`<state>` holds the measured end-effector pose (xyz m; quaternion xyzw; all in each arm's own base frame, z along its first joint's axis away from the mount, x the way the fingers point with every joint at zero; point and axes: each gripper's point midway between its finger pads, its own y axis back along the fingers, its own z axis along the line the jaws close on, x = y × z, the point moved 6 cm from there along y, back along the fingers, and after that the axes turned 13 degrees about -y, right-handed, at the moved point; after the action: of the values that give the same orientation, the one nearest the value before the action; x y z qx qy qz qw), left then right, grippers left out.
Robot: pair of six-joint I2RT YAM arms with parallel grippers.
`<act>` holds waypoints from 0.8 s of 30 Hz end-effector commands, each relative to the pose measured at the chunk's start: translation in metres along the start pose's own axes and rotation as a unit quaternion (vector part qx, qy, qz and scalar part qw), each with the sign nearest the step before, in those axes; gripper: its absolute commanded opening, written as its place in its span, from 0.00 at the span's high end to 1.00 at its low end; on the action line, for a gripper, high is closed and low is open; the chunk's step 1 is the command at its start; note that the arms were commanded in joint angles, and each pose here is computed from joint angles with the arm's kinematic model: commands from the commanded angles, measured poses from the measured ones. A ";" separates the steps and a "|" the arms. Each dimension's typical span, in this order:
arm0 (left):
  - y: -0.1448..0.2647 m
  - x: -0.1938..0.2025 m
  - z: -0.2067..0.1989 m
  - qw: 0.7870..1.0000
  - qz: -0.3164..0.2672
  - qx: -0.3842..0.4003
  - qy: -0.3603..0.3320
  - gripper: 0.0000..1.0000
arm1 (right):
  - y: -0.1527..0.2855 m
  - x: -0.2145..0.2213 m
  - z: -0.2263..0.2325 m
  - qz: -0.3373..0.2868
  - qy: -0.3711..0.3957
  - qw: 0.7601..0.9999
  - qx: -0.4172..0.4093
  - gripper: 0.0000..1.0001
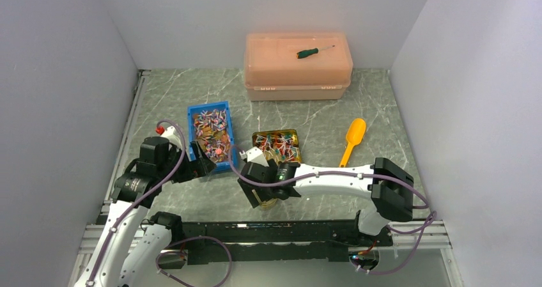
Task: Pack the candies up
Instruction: Place the bottle lid on the packing bottle.
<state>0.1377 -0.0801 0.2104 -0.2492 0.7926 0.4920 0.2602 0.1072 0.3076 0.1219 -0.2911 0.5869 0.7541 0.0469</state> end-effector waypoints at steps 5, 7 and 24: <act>0.004 -0.001 0.001 1.000 -0.011 -0.005 -0.001 0.01 | -0.011 0.027 -0.012 -0.003 -0.015 0.999 0.049 0.32; 0.004 -0.001 0.001 1.000 -0.011 -0.005 0.000 0.01 | -0.010 0.028 -0.014 -0.011 -0.020 0.998 0.054 0.32; 0.003 -0.001 -0.002 1.000 -0.005 0.007 0.003 0.00 | 0.000 0.022 -0.010 -0.036 -0.032 0.998 0.051 0.18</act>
<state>0.1333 -0.0793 0.2099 -0.2476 0.7938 0.4927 0.2566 0.0999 0.3081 0.1178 -0.2970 0.5813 0.7472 0.1249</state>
